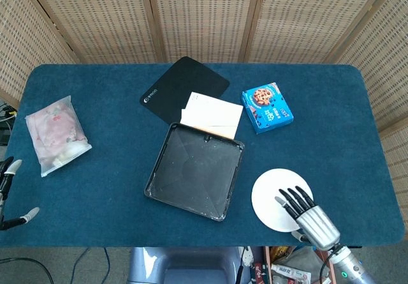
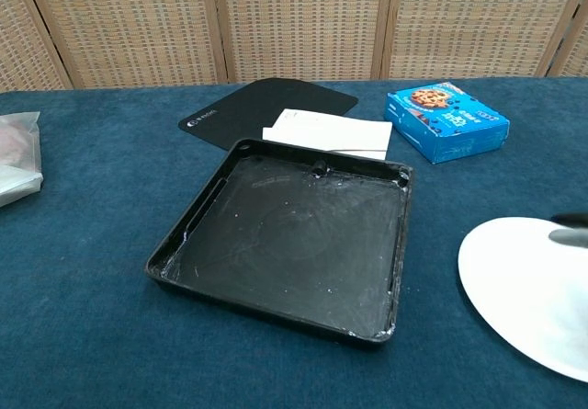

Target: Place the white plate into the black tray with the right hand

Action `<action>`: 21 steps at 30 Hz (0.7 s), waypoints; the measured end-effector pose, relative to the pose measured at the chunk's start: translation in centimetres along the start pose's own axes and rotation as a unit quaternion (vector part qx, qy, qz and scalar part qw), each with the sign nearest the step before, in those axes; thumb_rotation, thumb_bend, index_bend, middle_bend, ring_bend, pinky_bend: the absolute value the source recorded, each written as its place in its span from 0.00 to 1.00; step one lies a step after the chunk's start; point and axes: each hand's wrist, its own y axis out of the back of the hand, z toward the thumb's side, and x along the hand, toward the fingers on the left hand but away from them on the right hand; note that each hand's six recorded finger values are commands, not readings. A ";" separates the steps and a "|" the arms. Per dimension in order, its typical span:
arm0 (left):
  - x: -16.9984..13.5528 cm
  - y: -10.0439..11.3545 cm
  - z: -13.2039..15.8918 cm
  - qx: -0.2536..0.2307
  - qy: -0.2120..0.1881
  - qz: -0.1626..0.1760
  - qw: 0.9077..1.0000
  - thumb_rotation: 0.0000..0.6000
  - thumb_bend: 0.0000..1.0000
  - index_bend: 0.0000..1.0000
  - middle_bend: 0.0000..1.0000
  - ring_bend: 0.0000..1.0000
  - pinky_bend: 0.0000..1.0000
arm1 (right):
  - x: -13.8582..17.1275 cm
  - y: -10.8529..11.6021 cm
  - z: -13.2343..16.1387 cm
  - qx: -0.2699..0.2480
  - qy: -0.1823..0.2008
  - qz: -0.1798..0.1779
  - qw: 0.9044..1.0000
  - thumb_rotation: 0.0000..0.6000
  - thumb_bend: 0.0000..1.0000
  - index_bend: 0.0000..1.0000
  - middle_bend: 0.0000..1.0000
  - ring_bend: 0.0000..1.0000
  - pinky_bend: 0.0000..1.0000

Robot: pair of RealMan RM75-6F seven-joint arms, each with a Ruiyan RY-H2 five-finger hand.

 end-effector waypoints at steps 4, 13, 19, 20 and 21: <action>0.0 0.1 -0.1 -0.003 0.001 0.001 1.000 1.00 0.00 0.00 0.00 0.00 0.00 | -0.4 -1.1 0.7 0.003 0.015 0.008 1.000 1.00 0.00 0.00 0.00 0.00 0.00; -0.1 0.0 0.1 -0.004 -0.002 0.000 1.000 1.00 0.00 0.00 0.00 0.00 0.00 | -1.1 -1.8 1.0 0.024 0.026 0.011 0.999 1.00 0.00 0.04 0.00 0.00 0.02; 0.0 -0.1 0.0 -0.003 0.000 -0.003 1.000 1.00 0.00 0.00 0.00 0.00 0.00 | -2.0 -1.8 0.9 0.038 0.028 0.006 0.999 1.00 0.00 0.07 0.00 0.00 0.04; 0.0 -0.2 0.1 -0.002 0.000 -0.003 1.000 1.00 0.00 0.00 0.00 0.00 0.00 | -2.1 -1.9 1.0 0.039 0.027 0.005 0.999 1.00 0.00 0.07 0.00 0.00 0.04; 0.0 -0.2 0.1 -0.002 0.000 -0.003 1.000 1.00 0.00 0.00 0.00 0.00 0.00 | -2.3 -1.9 1.0 0.040 0.026 0.005 0.999 1.00 0.02 0.08 0.00 0.00 0.04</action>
